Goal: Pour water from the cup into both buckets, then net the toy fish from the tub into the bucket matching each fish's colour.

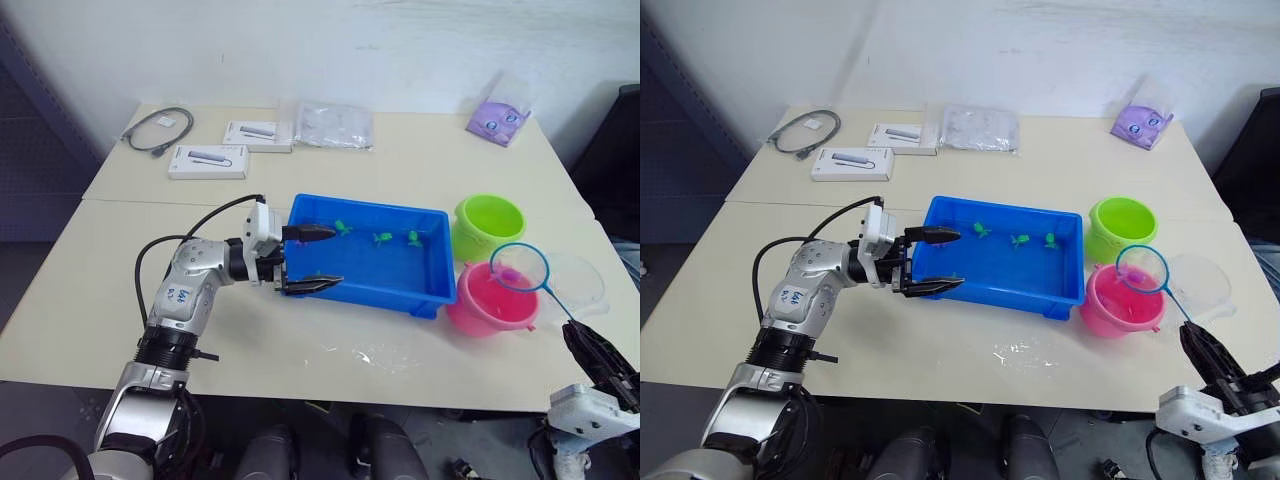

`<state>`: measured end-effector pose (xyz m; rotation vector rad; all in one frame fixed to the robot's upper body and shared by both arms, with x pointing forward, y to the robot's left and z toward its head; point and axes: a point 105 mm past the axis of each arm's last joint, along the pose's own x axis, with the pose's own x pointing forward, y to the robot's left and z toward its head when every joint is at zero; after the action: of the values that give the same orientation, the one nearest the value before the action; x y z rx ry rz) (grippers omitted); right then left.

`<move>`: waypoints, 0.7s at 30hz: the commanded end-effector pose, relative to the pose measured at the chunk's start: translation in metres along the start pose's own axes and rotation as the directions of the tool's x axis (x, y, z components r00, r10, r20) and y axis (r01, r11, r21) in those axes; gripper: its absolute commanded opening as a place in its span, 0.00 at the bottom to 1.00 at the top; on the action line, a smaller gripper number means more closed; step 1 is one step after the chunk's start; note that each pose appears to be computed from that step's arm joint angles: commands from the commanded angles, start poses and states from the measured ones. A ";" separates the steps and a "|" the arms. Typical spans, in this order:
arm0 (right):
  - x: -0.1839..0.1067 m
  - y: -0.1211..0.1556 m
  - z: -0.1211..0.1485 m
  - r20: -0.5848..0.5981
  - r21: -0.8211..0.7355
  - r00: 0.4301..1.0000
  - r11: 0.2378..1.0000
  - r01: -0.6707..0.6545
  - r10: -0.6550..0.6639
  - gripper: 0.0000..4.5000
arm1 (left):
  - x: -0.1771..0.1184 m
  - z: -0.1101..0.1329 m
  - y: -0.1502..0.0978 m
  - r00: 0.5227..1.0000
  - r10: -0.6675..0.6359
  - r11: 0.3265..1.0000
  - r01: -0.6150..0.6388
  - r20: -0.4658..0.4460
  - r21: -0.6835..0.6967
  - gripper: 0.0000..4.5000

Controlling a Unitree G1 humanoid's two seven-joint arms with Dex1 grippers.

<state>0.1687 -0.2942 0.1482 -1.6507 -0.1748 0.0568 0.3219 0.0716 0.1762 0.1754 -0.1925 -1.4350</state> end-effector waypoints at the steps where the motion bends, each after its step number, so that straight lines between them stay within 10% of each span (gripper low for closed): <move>1: -0.005 -0.014 -0.001 0.006 -0.133 0.997 0.988 0.079 -0.078 0.00 | 0.001 0.012 -0.001 1.000 -0.001 0.999 -0.001 0.030 0.047 0.99; 21: -0.003 0.000 0.008 0.068 -0.072 0.997 0.997 -0.017 0.022 0.00 | 0.002 0.013 0.003 1.000 0.005 0.999 -0.007 0.030 0.051 0.99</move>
<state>0.1659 -0.2986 0.1528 -1.7466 -0.1869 0.0651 0.3228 0.0715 0.1775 0.1733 -0.2014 -1.4289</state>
